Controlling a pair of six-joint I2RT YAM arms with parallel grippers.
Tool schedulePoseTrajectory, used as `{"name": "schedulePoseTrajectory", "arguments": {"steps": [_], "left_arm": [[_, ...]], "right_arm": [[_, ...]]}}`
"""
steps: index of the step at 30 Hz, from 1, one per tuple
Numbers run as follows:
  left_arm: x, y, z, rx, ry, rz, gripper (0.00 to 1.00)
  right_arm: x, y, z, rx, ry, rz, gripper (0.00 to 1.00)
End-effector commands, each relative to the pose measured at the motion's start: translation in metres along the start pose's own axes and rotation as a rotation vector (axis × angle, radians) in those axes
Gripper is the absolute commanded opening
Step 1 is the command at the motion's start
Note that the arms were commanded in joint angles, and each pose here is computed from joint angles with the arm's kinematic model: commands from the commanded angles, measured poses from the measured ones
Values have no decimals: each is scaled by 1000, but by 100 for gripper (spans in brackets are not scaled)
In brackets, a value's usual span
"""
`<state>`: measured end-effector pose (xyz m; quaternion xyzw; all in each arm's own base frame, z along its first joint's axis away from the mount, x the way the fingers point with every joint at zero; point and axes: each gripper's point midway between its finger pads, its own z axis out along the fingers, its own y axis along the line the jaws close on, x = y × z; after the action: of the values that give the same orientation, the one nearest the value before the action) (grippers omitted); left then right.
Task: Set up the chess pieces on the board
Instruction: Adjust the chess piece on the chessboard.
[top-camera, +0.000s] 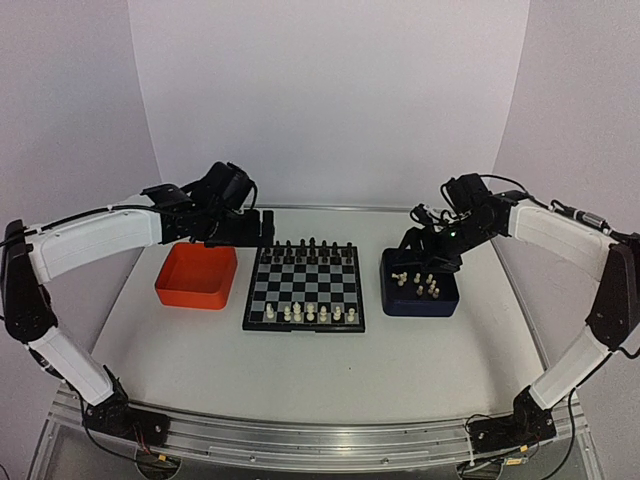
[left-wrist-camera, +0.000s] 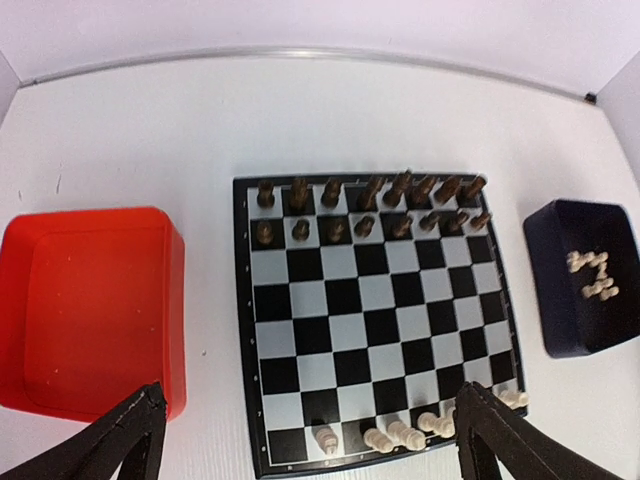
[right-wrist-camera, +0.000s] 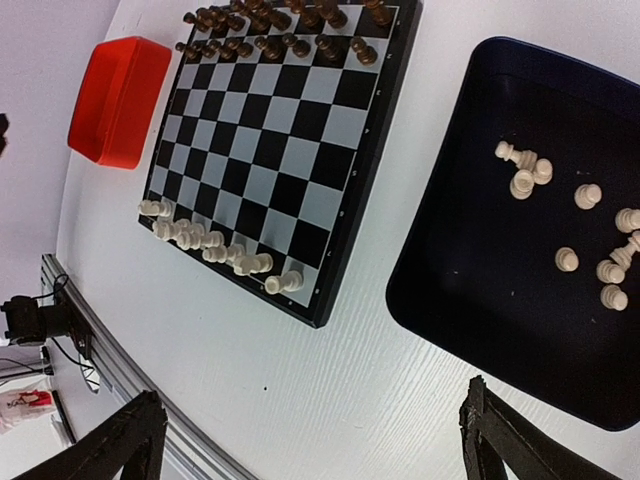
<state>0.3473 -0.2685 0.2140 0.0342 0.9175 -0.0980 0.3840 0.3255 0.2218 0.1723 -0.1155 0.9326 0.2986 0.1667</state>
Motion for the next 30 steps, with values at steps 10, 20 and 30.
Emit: {"name": "schedulePoseTrajectory", "arguments": {"steps": [10, 20, 30], "left_arm": [[31, -35, 19, 164, 151, 152, 100], [104, -29, 60, 131, 407, 136, 100], [134, -18, 74, 78, 497, 113, 100]], "right_arm": [[-20, -18, -16, 56, -71, 36, 98], [-15, -16, -13, 25, -48, 53, 98], [-11, -16, -14, 21, -44, 55, 98]]}}
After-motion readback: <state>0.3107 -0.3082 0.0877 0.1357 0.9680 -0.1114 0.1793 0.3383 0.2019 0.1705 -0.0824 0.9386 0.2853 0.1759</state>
